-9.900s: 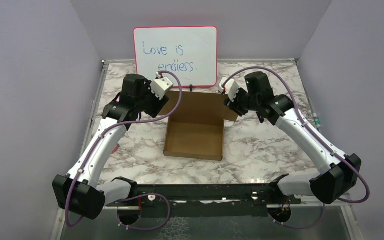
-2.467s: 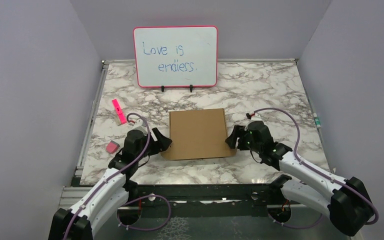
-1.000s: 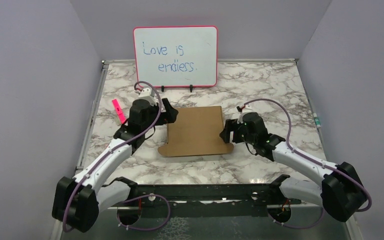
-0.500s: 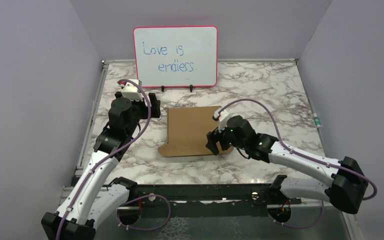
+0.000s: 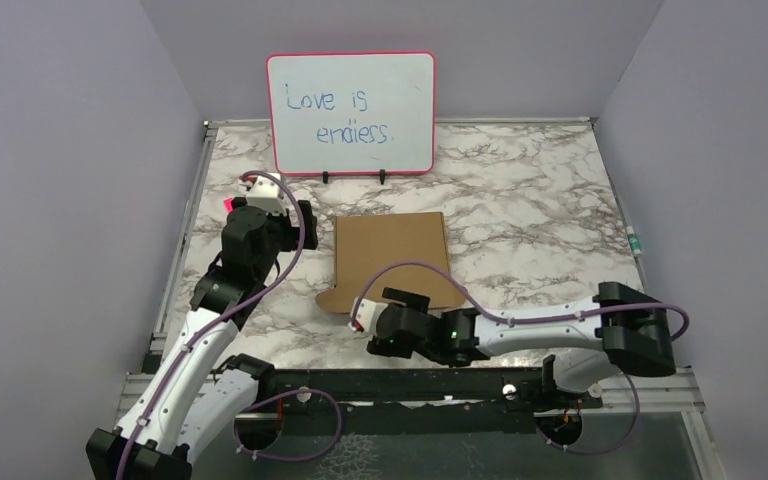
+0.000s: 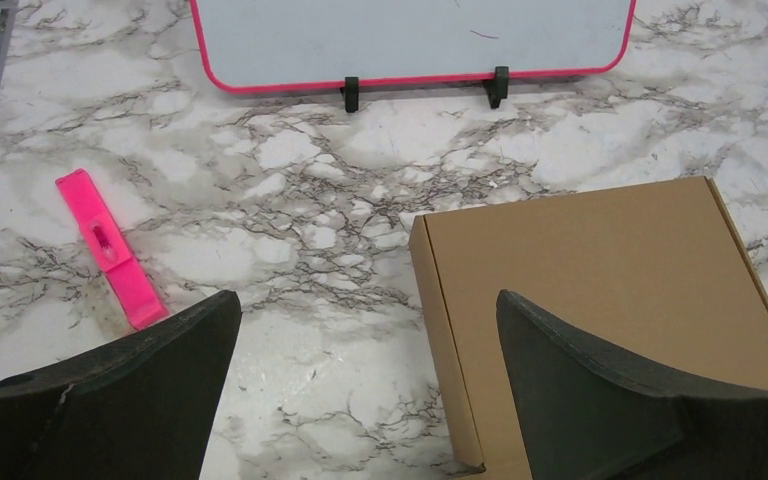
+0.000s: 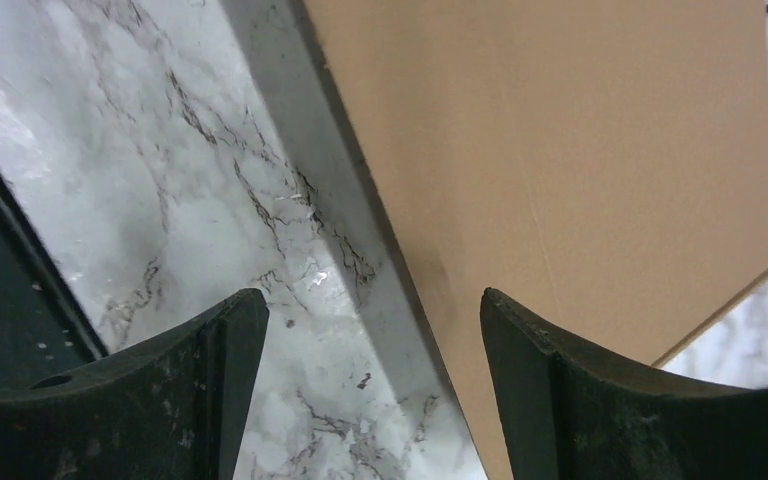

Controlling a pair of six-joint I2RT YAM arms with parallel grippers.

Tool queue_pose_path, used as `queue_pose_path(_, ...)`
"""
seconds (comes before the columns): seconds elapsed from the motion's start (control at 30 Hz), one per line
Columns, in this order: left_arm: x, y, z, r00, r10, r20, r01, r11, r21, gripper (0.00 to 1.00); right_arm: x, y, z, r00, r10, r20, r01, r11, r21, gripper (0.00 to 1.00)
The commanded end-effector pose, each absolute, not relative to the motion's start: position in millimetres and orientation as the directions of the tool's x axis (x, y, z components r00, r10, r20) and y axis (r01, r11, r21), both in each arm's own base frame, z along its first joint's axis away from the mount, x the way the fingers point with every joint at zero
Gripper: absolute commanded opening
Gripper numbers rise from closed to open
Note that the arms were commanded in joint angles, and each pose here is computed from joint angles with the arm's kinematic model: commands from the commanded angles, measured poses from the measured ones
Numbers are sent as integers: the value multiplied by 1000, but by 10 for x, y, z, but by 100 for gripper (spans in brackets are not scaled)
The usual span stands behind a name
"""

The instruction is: Fold the paper box

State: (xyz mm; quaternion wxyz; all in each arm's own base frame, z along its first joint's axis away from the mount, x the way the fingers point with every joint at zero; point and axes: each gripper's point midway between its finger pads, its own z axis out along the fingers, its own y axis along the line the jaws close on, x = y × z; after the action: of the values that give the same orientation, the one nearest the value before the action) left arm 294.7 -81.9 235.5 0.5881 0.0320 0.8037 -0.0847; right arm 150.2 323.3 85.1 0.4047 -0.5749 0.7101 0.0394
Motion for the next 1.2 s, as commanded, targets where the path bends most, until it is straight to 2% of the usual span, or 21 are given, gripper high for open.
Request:
queue_pose_path(0.0, 2978, -708, 2332, -301, -34, -953, 102, 993, -68, 98, 1716, 3165, 878, 134, -891, -434, -696, 227, -682, 82)
queue_pose_path(0.23, 2996, -615, 2319, -300, -38, -953, 64, 996, -60, 98, 1825, 3239, 861, 232, -908, -348, -608, 144, -781, 75)
queue_pose_path(0.67, 3013, -614, 2302, -304, -48, -952, 64, 995, -71, 97, 1954, 3272, 599, 302, -926, -228, -501, 49, -864, 54)
queue_pose_path(1.17, 3003, -634, 2297, -303, -48, -952, 78, 994, -75, 97, 1978, 3262, 1142, 304, -896, -325, -469, 156, -869, 3)
